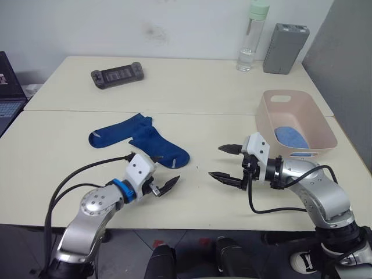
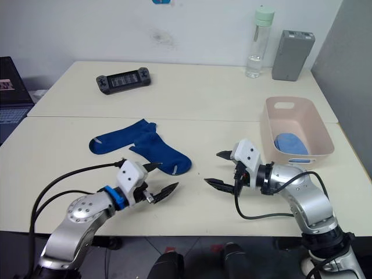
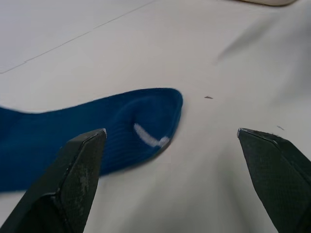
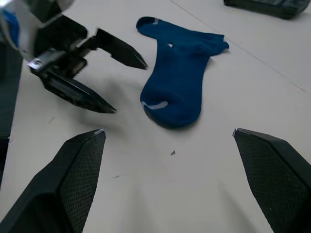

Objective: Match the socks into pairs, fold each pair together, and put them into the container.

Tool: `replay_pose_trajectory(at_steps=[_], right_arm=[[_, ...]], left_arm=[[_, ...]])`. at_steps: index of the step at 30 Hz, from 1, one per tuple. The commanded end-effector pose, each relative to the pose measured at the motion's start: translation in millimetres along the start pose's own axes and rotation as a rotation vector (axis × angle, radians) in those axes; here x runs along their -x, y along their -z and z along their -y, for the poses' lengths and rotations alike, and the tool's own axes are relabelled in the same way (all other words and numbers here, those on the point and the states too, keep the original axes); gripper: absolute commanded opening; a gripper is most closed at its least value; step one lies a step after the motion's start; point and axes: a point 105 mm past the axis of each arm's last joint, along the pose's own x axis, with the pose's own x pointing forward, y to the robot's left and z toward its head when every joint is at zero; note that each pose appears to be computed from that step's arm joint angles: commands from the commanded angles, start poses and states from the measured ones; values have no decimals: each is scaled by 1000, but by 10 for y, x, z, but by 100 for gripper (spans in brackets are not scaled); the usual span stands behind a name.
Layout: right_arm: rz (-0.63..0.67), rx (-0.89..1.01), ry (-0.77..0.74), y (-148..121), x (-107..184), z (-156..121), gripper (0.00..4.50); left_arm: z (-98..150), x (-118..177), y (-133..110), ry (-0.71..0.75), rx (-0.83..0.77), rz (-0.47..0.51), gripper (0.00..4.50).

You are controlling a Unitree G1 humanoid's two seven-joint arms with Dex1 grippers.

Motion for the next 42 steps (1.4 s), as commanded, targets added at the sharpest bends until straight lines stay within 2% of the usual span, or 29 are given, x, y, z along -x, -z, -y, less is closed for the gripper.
replay_pose_trajectory(at_steps=[1, 2, 6, 16, 18, 21, 26, 31, 35, 36, 39, 42], right_arm=[[34, 42, -12, -139, -8, -31, 449], [33, 46, -6, -138, -13, -28, 449], [42, 49, 10, -164, -32, -14, 450], [48, 35, 35, -183, -37, 26, 450], [48, 35, 39, -187, -30, 34, 450], [59, 27, 50, -221, 11, 71, 450], [64, 33, 100, -290, 156, 255, 450], [44, 45, 129, -297, 253, 398, 450], [38, 52, 137, -301, 286, 435, 450], [36, 52, 140, -293, 292, 438, 450], [30, 39, 147, -245, 300, 428, 450], [56, -46, 163, -189, 299, 419, 450]], left_arm=[[3, -159, -30, -13, 2, 32, 450], [18, -197, -6, -7, 17, 25, 450], [0, -277, 32, -25, 36, 20, 364], [-83, -282, -16, -56, 81, 52, 45], [-101, -284, -33, -56, 86, 58, 4], [-12, -301, -114, -2, 121, 81, 4], [385, -428, -385, 193, 216, 102, 4], [640, -631, -431, 321, 213, 75, 4], [658, -699, -489, 359, 211, 86, 4], [653, -693, -515, 366, 219, 98, 42], [635, -609, -533, 385, 222, 103, 122], [455, -423, -594, 352, 252, 124, 216]])
